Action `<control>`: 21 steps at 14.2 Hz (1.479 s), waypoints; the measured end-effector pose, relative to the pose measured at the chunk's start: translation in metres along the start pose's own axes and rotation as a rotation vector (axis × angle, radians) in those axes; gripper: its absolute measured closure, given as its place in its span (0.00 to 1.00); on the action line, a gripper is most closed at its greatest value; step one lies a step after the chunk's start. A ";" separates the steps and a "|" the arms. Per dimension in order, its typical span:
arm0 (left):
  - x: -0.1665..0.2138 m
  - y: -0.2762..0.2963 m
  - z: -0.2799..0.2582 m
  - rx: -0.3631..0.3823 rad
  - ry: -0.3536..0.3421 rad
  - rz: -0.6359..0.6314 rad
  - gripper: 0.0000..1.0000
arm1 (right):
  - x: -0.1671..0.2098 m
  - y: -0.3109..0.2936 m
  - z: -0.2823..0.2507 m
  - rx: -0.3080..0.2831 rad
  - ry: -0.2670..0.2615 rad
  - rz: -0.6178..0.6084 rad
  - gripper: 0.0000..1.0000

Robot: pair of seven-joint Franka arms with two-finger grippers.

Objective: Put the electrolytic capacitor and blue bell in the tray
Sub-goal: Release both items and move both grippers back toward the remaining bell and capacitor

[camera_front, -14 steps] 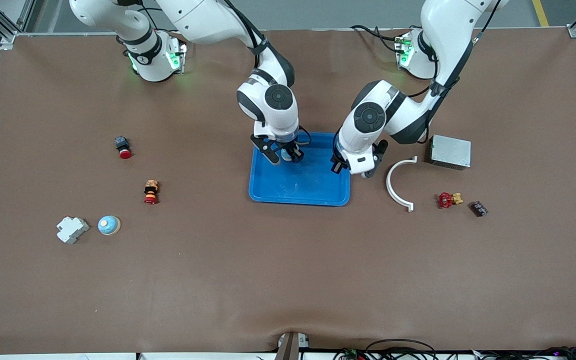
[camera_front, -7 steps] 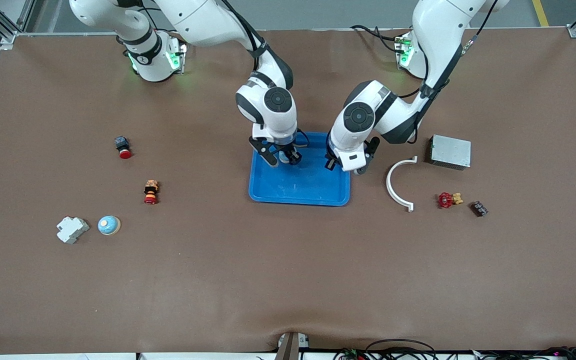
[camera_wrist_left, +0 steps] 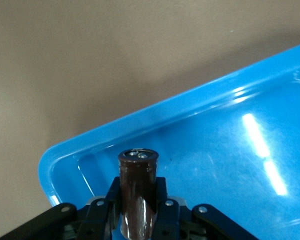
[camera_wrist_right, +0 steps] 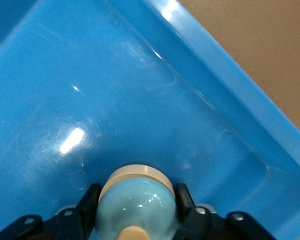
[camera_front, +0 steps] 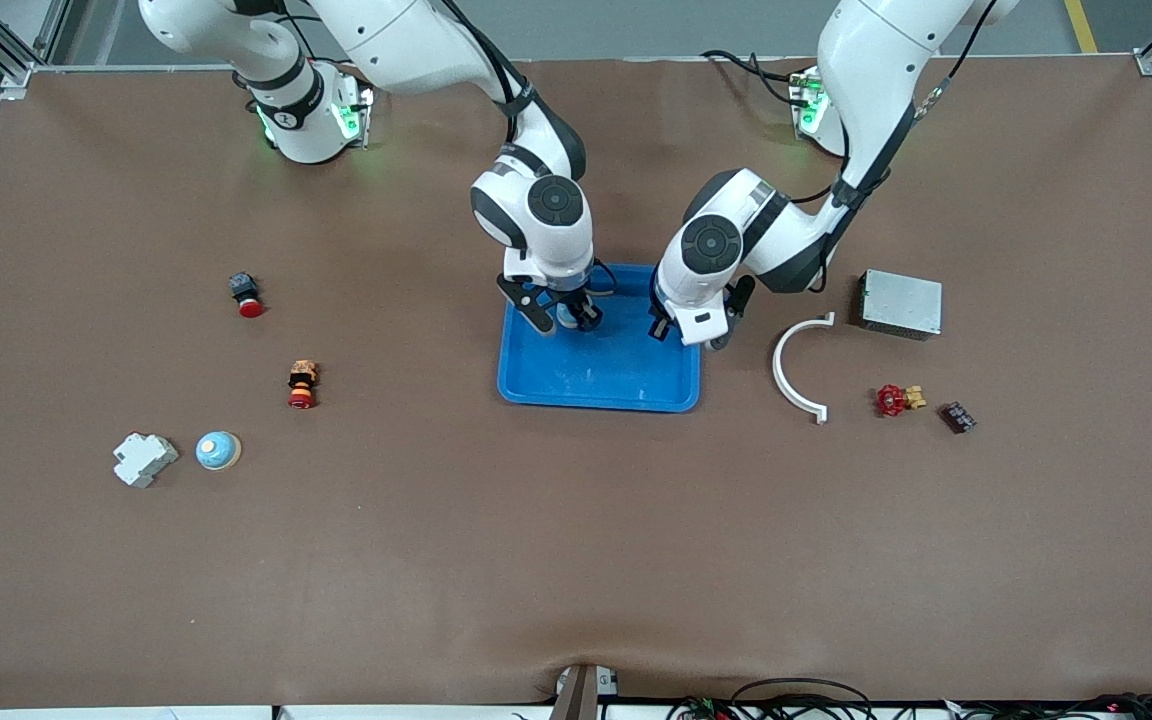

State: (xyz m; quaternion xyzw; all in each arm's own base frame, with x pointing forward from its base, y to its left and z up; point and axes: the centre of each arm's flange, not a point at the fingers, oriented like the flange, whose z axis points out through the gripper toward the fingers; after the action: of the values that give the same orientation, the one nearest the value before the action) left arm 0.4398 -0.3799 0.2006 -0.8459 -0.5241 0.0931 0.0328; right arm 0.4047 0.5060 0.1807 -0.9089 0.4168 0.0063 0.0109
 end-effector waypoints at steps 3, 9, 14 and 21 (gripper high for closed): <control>0.000 0.003 -0.001 -0.003 -0.003 -0.043 0.59 | 0.000 0.000 0.000 0.002 0.010 -0.007 0.01; 0.011 0.007 -0.053 0.008 0.082 -0.040 0.01 | 0.001 -0.001 0.000 0.006 0.034 -0.034 0.00; 0.057 0.018 -0.130 0.023 0.224 -0.064 0.00 | 0.011 -0.009 -0.024 -0.012 0.060 -0.101 0.00; 0.156 0.028 -0.171 0.023 0.268 0.046 0.00 | 0.198 0.005 -0.153 -0.138 0.043 -0.345 0.00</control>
State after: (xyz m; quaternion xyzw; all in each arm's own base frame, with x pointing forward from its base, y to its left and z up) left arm 0.5643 -0.2460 0.3444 -0.8620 -0.4946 -0.0141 0.1103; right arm 0.5301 0.3487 0.3300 -0.9655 0.2533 0.0136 -0.0592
